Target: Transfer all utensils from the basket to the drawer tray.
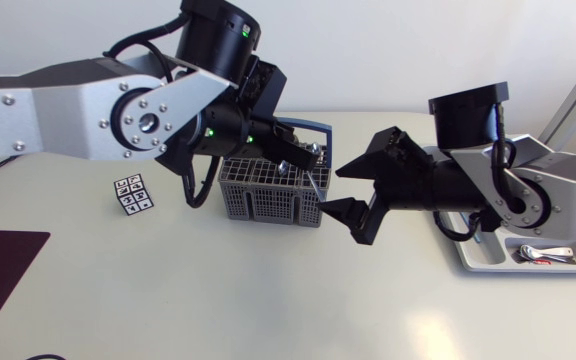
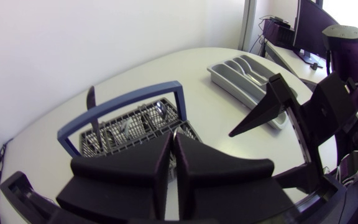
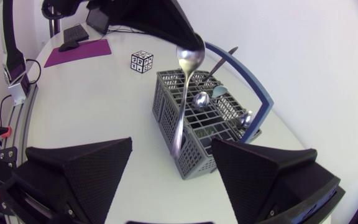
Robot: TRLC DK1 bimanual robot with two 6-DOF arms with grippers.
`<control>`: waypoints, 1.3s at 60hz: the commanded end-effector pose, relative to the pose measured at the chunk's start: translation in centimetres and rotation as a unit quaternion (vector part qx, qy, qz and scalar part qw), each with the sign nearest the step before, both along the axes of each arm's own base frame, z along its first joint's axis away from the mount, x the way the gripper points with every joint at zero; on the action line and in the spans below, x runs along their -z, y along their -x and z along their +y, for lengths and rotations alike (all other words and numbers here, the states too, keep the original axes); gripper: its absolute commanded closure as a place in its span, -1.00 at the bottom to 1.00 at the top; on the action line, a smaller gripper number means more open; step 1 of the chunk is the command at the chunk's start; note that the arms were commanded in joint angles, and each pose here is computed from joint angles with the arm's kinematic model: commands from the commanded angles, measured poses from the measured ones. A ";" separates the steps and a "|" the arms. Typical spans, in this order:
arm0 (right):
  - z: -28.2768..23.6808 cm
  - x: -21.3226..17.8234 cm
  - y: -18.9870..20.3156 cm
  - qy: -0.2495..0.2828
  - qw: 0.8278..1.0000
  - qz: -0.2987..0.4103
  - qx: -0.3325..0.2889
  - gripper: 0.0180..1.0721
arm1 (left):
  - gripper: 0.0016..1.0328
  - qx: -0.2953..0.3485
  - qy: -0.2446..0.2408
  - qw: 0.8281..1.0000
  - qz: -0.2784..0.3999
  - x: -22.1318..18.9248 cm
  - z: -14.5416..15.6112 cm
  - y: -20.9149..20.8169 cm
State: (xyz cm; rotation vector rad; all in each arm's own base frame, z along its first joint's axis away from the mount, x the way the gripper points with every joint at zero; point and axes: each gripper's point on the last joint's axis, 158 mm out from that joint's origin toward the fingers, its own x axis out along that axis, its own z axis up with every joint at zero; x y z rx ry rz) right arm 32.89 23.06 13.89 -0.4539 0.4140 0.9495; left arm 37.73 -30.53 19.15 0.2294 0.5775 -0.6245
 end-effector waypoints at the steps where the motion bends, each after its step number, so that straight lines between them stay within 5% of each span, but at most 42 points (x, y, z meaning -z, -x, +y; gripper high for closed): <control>1: 1.3 -0.6 -0.8 -0.007 1.000 -0.002 0.007 -0.61 | 0.93 -0.005 0.026 0.999 0.021 -0.3 -0.7 -0.2; 6: 1.9 -0.8 -1.5 -0.005 1.000 -0.012 0.013 -0.60 | 0.93 0.005 0.037 0.998 0.042 0.0 -1.1 0.2; 54: 3.6 -0.5 -3.7 -0.006 1.000 -0.018 0.019 0.84 | 0.93 0.017 0.072 0.992 0.101 1.4 -0.6 -0.1; 62: 3.7 -0.4 -3.4 -0.007 1.000 -0.013 0.014 0.89 | 0.92 0.018 0.074 0.992 0.100 1.2 -0.7 -0.1; 66: 3.6 -0.2 -3.3 -0.006 1.000 -0.009 0.013 0.89 | 0.80 0.020 0.077 0.992 0.099 1.0 -0.7 -0.1; 78: 3.6 0.0 -2.1 -0.007 1.000 0.010 -0.003 0.89 | -0.03 0.034 0.099 0.992 0.072 -2.2 -1.2 -0.2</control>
